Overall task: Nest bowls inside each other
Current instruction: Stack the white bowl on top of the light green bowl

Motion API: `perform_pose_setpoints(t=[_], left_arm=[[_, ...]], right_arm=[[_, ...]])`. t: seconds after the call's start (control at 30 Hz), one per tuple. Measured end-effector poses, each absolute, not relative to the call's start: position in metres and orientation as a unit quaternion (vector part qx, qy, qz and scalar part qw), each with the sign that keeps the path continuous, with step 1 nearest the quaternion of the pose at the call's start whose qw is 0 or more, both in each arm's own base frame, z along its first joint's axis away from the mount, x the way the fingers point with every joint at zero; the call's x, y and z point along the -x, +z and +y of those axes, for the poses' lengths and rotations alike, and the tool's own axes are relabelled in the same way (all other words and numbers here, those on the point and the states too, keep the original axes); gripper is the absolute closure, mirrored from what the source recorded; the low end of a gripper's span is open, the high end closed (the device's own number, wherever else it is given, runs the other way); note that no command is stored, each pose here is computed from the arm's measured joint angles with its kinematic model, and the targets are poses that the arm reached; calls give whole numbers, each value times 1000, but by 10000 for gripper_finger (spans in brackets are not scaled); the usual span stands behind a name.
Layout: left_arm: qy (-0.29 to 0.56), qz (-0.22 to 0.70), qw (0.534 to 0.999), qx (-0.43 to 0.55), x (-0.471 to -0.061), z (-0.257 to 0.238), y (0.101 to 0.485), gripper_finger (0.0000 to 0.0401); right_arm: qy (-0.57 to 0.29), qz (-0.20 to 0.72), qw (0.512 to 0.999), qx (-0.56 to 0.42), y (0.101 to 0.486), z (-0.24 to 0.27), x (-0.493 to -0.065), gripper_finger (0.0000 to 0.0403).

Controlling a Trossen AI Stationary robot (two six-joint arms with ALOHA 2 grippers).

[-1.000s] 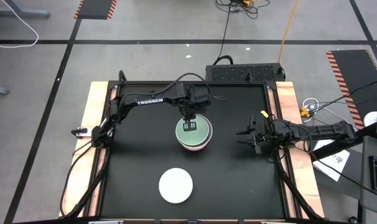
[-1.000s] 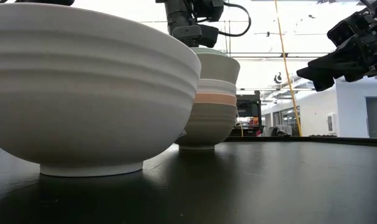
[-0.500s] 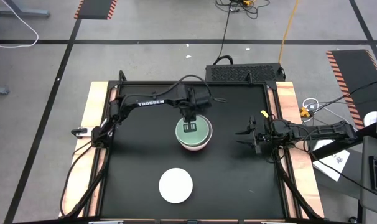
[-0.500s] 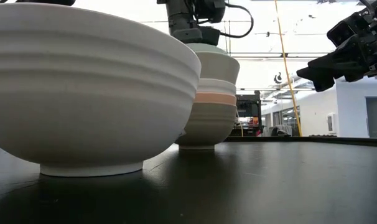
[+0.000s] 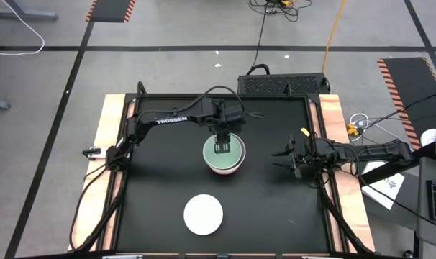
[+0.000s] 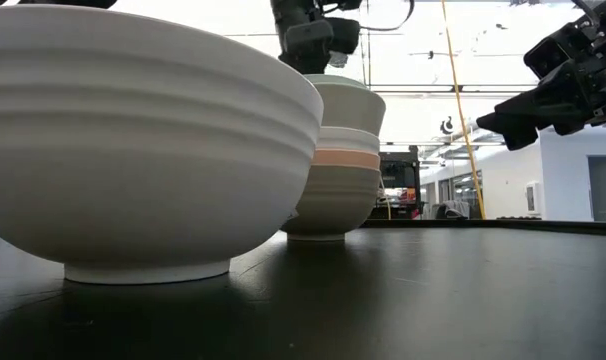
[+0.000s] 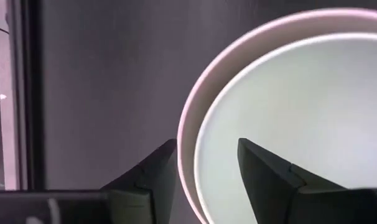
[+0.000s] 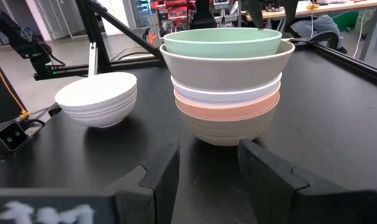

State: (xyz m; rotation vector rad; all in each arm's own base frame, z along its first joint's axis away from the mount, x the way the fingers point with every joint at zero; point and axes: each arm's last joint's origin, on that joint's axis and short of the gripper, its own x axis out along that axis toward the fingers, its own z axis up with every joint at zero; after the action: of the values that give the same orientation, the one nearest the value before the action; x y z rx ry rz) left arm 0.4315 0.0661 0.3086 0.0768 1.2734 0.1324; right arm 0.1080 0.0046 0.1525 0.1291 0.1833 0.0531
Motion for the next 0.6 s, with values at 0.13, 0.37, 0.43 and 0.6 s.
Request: perform_pose_setpoints(t=[0.13, 0.37, 0.43, 0.6], left_arm=[[63, 578, 813, -38, -431, 66, 321, 220], [9, 546, 837, -37, -431, 56, 340, 219], [-11, 531, 847, -35, -427, 51, 351, 219], [-61, 487, 871, -32, -407, 34, 384, 219]], right_arm=[[26, 91, 993, -65, 153, 5, -108, 245], [26, 91, 993, -69, 153, 5, -108, 245], [26, 91, 993, -72, 153, 5, -108, 245], [49, 90, 992, -78, 153, 6, -108, 245]])
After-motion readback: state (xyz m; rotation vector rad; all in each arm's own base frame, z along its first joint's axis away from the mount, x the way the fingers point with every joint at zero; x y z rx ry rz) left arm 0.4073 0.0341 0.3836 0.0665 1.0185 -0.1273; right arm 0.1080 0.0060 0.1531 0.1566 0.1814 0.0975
